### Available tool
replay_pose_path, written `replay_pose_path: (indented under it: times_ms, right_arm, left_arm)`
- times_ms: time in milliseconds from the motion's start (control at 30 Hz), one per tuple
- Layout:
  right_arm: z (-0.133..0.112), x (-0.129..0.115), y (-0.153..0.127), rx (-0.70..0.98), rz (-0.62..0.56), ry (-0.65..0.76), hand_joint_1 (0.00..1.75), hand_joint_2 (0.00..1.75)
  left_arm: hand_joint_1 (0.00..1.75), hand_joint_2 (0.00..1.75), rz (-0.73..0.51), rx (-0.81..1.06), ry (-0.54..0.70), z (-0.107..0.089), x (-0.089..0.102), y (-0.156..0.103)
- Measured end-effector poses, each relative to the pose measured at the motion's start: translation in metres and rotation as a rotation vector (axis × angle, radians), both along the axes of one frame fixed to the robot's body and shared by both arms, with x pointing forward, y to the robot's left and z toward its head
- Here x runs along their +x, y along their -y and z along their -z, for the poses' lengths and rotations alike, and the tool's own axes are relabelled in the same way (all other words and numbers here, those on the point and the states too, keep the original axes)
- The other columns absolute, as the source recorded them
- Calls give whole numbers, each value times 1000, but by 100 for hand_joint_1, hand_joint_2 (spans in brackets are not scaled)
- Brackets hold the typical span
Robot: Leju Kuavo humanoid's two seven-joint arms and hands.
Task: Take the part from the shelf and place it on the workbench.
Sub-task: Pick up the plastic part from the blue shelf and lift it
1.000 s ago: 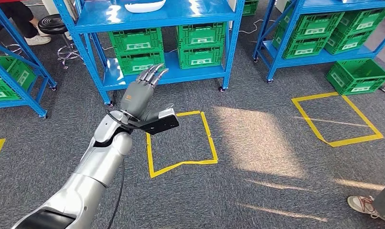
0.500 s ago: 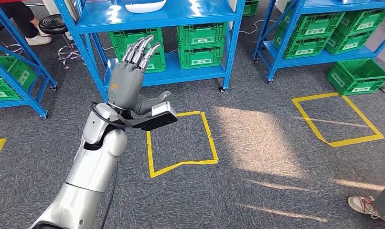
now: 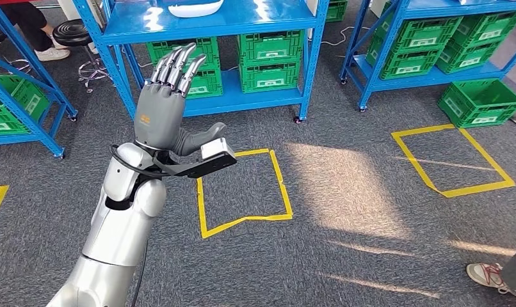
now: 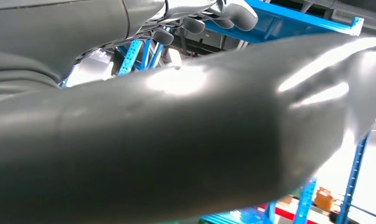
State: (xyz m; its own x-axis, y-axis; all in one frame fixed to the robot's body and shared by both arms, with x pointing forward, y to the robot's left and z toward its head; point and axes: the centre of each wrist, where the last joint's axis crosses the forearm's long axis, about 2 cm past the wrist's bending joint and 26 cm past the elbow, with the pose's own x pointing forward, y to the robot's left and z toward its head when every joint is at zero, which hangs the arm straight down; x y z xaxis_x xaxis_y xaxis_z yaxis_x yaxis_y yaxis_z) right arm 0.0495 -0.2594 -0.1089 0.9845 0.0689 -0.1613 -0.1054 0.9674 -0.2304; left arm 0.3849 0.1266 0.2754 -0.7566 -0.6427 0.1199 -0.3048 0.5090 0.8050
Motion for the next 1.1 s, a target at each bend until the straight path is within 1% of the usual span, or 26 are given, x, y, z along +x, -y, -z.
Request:
replay_pose_path:
  times_ms: [67, 133, 467, 767, 833, 933, 1100]
  right_arm:
    - [0, 0, -1, 3, -1, 0, 0, 0]
    - [0, 0, -2, 5, -2, 0, 0, 0]
    - [-1, 1, -6, 14, 0, 0, 0, 0]
    - [0, -5, -10, 27, 0, -10, 0, 0]
    - [0, -3, -10, 25, 2, -9, 0, 0]
    - [0, -2, -10, 8, 7, -11, 0, 0]
    - [-1, -3, -9, -68, 8, 0, 0, 0]
  left_arm:
    - [0, 0, -49, 22, 11, 3, 1, -3]
    - [0, 0, -65, 31, 9, 5, 2, -4]
    - [0, 0, -74, 38, -2, 7, 3, -5]
    - [0, 0, -83, 48, -42, 18, 2, -7]
    - [0, 0, -82, 47, -38, 16, 2, -6]
    - [0, 0, -86, 45, -34, 14, 3, -6]
    - [0, 0, -125, 62, -59, 21, 4, -11]
